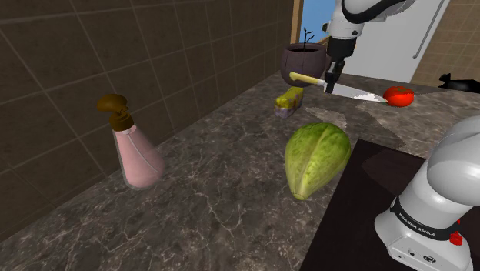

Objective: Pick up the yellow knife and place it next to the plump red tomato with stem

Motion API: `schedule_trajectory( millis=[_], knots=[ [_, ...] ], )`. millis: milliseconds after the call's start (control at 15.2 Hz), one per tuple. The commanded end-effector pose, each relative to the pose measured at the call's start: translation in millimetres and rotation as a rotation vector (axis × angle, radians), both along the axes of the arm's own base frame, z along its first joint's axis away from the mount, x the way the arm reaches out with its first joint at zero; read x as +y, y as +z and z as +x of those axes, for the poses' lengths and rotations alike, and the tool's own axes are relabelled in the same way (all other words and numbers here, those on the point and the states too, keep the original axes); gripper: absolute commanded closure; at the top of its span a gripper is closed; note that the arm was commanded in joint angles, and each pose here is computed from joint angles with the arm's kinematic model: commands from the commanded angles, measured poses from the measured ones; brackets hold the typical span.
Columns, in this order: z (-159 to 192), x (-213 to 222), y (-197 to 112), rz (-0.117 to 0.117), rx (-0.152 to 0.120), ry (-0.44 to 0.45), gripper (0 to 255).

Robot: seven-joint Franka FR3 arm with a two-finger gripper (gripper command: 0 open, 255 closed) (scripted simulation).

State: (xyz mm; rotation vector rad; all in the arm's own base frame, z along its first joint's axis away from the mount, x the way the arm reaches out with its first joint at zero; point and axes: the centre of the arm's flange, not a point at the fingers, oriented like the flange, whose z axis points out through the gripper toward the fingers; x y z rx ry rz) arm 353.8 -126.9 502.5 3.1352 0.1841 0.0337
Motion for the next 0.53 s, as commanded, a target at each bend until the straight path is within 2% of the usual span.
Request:
schedule_trajectory(
  millis=[0,462],
  knots=[
    [-17,-21,-1,0.000,0.000,0.002,255],
    [-79,-90,-1,0.000,0.000,0.002,255]
  ],
)
